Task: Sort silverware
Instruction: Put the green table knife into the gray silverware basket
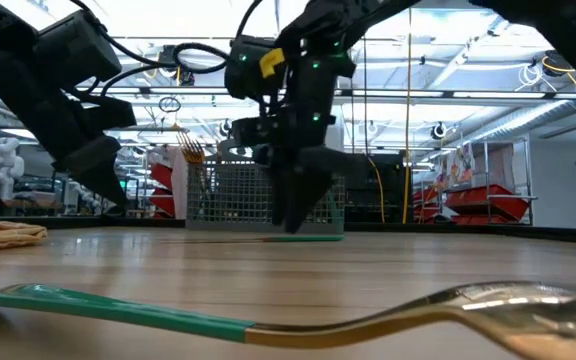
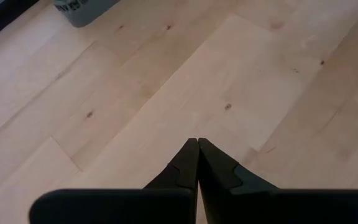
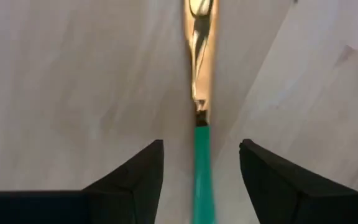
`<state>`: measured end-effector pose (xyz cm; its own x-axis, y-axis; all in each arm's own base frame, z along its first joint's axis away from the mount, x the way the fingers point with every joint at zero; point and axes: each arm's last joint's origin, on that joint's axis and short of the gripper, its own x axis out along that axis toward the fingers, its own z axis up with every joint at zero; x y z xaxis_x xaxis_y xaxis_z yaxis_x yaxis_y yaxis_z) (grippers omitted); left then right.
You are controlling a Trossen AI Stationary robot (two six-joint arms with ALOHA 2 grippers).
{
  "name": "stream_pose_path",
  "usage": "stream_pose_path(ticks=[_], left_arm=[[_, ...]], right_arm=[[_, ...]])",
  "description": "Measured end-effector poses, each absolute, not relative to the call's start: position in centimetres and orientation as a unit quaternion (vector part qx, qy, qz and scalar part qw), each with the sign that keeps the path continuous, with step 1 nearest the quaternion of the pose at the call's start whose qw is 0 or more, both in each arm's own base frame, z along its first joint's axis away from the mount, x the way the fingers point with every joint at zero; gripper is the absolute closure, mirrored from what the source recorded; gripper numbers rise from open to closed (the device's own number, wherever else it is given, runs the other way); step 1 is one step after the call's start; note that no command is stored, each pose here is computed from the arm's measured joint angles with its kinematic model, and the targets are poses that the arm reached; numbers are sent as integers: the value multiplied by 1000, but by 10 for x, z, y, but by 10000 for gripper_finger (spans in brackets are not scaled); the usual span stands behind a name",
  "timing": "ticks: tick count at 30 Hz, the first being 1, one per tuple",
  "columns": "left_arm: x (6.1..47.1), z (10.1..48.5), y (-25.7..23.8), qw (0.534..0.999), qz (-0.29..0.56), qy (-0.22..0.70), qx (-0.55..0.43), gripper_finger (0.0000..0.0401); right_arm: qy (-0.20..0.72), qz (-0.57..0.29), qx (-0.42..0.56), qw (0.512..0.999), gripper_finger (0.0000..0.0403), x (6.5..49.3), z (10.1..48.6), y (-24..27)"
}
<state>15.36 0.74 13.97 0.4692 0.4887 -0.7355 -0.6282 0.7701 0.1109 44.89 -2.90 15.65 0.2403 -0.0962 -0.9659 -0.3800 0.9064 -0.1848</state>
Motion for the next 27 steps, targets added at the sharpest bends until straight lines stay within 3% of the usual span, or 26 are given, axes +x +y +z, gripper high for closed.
stream_pose_path(ticks=[12,15,19,27], left_arm=[[153,140,8,851,339,393,-75,390],[153,140,8,852,339,393,-68,390],[153,140,9,852,340,393,-67,390],[153,140,9,851,339,395,-64,390]], right_arm=[[649,139,-116,739,232,450,115,-71],[657,142,-110,732,276,451,105,-69],[660,148,-119,727,376,451,104,-63],[674,130,-113,719,400,449,108,-53]])
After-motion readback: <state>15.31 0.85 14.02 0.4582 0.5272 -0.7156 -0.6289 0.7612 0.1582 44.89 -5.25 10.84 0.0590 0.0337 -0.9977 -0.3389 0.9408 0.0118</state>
